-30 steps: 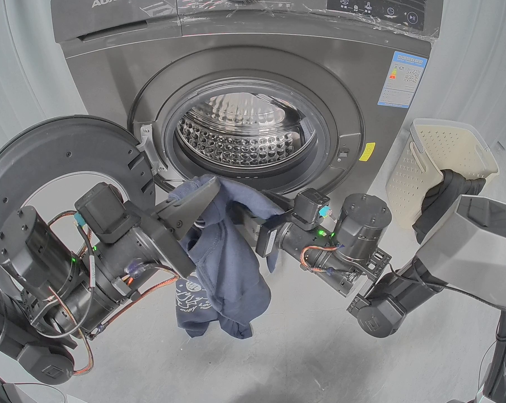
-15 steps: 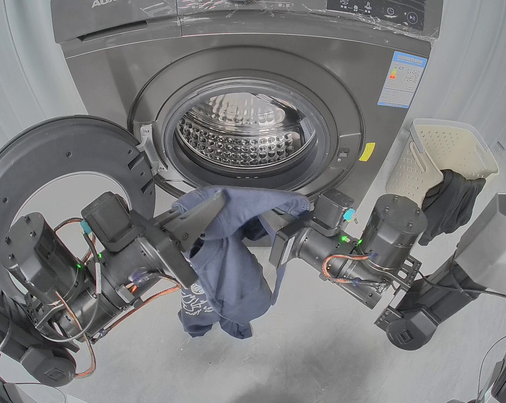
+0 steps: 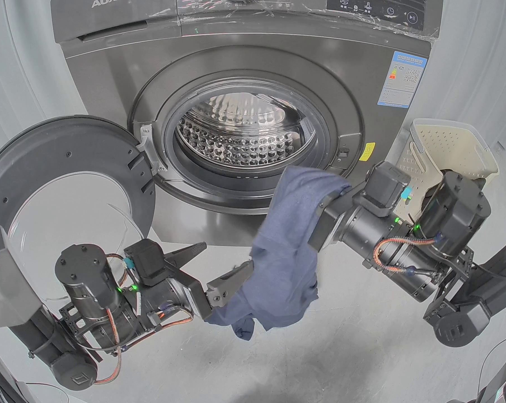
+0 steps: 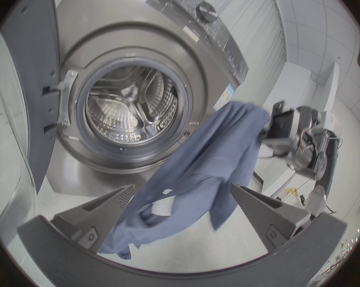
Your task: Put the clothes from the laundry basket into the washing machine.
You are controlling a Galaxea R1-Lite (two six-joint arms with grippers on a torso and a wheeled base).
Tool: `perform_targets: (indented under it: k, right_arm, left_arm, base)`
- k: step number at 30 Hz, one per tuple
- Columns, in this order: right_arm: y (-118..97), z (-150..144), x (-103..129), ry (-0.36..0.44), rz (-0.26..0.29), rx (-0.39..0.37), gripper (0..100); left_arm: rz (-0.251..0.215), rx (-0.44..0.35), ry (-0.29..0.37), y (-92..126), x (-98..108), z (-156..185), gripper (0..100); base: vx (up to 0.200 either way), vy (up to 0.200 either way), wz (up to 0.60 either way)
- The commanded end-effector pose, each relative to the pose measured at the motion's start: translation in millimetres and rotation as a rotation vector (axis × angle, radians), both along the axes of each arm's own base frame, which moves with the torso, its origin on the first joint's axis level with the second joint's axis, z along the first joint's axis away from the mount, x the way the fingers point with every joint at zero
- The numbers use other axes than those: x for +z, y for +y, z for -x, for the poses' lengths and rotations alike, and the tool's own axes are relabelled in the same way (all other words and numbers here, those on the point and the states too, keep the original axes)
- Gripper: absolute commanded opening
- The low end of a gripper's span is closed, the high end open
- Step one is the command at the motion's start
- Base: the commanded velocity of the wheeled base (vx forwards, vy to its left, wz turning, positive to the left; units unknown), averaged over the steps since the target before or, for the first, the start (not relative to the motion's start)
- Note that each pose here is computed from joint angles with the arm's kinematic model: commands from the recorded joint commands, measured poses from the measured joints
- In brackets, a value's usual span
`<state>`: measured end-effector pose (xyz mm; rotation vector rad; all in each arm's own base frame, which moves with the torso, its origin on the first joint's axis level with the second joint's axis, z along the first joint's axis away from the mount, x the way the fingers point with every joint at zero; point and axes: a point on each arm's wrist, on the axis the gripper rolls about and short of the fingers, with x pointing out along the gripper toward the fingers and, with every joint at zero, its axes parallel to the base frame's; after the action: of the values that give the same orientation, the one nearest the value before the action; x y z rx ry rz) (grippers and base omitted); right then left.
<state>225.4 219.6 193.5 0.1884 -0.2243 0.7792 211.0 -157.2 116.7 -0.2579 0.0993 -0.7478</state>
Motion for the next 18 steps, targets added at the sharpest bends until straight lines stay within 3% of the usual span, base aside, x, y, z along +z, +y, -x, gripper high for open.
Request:
perform_targets:
  k: [1,6,12,18]
  right_arm:
    - [-5,0,19,-0.045,-0.041,-0.011,0]
    - [-4,-2,25,-0.057,-0.055,-0.018,0]
    - [-4,-10,31,-0.066,-0.068,-0.048,0]
    - [0,-14,35,-0.070,-0.077,-0.055,0]
  left_arm:
    - [-0.058,0.010,0.080,-3,-27,-11,100]
    - [-0.090,0.028,0.125,0,-42,-17,100]
    - [-0.125,-0.049,0.184,4,-54,-9,100]
    - [-0.146,-0.063,0.221,-1,-69,-15,100]
  base:
    - [0.000,0.000,0.00]
    - [0.000,0.000,0.00]
    - [0.000,0.000,0.00]
    - [0.000,0.000,0.00]
